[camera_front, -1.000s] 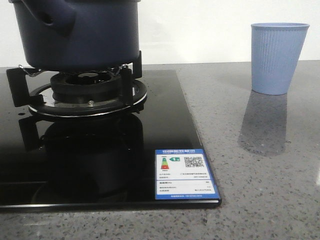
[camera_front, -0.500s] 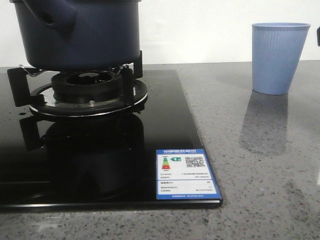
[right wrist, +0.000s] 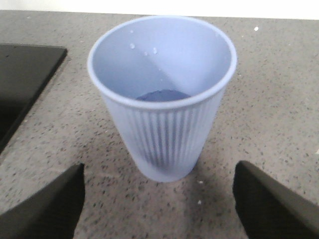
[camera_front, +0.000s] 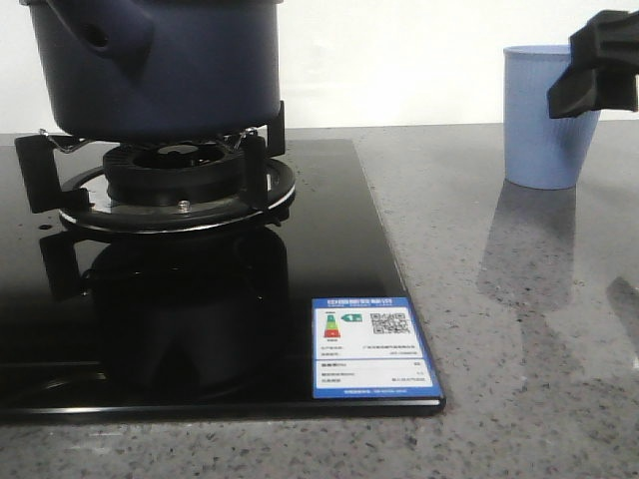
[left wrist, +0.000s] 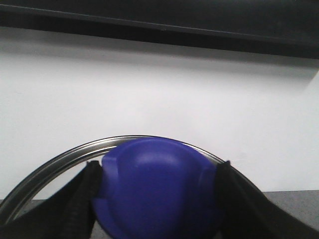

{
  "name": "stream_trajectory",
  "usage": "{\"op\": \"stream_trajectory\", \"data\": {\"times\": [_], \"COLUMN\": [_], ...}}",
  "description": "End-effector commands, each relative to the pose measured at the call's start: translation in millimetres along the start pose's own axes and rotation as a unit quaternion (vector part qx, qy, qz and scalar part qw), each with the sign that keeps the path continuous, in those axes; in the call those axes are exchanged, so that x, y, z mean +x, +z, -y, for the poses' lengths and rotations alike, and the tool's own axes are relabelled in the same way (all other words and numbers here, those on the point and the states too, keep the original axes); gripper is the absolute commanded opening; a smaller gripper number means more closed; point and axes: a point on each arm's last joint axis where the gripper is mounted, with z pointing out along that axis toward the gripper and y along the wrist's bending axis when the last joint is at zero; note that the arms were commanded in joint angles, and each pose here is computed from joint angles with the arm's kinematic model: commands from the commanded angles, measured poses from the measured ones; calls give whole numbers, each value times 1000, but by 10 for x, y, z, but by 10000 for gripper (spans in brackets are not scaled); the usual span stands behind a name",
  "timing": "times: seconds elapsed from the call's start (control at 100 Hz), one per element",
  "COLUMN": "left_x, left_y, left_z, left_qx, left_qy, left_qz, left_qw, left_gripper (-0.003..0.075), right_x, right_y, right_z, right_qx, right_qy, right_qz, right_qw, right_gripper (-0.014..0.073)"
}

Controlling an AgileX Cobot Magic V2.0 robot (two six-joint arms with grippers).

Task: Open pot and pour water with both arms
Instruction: 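Close the right gripper around the light blue ribbed cup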

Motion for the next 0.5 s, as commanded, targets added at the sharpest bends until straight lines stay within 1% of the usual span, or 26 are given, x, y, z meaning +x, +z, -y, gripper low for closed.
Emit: {"op": "stream_trajectory", "data": {"times": [0.0,0.14,0.49], "left_x": [-288,-295,-295], "left_y": [-105,-106,-106], "left_z": [-1,-3,-3], "left_qx": [-9,-10,-10], "left_qy": [1,0,0], "left_qz": [85,89,89], "left_qw": [996,996,996], "left_gripper": [353,353,353], "right_x": [-199,-189,-336], "right_y": [16,139,427], "right_z": [40,37,9], "right_qx": [30,34,34], "right_qy": [-3,-4,4], "right_qz": [67,59,57], "right_qw": [997,998,998], "right_gripper": [530,530,530]}}
